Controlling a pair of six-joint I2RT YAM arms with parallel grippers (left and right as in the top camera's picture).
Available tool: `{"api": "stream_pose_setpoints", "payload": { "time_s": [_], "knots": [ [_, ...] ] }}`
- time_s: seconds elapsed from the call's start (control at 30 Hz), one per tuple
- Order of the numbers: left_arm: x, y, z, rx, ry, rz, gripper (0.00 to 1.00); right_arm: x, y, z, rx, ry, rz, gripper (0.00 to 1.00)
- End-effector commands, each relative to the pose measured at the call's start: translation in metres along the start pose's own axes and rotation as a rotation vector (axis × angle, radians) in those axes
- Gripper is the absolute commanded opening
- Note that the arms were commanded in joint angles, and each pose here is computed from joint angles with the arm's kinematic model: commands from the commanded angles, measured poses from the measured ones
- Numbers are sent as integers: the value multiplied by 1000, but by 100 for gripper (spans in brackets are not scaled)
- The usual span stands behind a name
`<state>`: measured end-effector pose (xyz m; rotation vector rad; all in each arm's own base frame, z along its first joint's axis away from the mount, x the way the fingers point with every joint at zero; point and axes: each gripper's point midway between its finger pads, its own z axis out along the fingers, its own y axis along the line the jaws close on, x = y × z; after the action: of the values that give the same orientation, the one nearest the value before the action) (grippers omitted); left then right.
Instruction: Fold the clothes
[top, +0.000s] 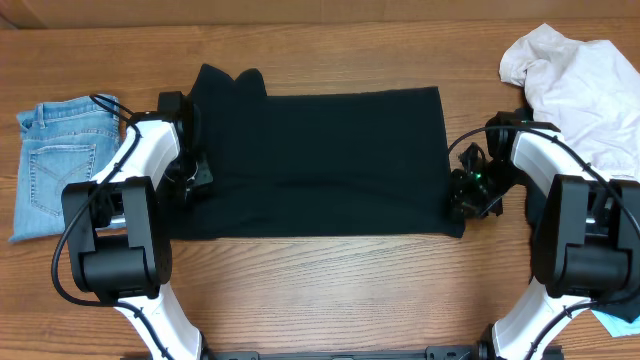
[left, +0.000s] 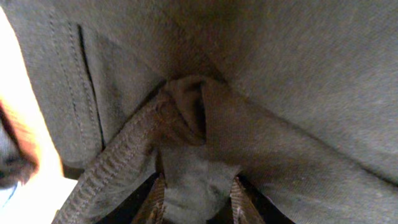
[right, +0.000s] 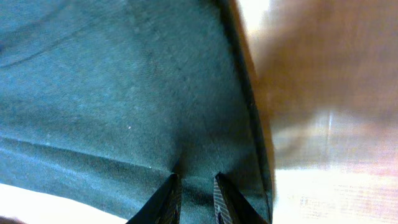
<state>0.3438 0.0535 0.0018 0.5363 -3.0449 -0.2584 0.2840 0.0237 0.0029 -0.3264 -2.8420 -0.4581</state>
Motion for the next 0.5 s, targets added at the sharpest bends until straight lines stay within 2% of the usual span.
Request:
{"api": "stream_pose_setpoints", "payload": {
  "time_s": [0.0,0.3,0.33,0.37,0.47],
  "knots": [
    [34,12,28,-61,141,24,40,16,-19,17,74,86,53,22],
    [33,14,28,-67,138,24,41,23,-19,16,77,112,61,22],
    [37,15,28,-71,153,27,40,23,-19,16,78,116,62,22],
    [43,17,27,-80,178,25,30,24,-19,16,78,119,63,22],
    [45,19,26,-92,185,-7,29,25,-20,15,83,123,75,22]
  ]
}}
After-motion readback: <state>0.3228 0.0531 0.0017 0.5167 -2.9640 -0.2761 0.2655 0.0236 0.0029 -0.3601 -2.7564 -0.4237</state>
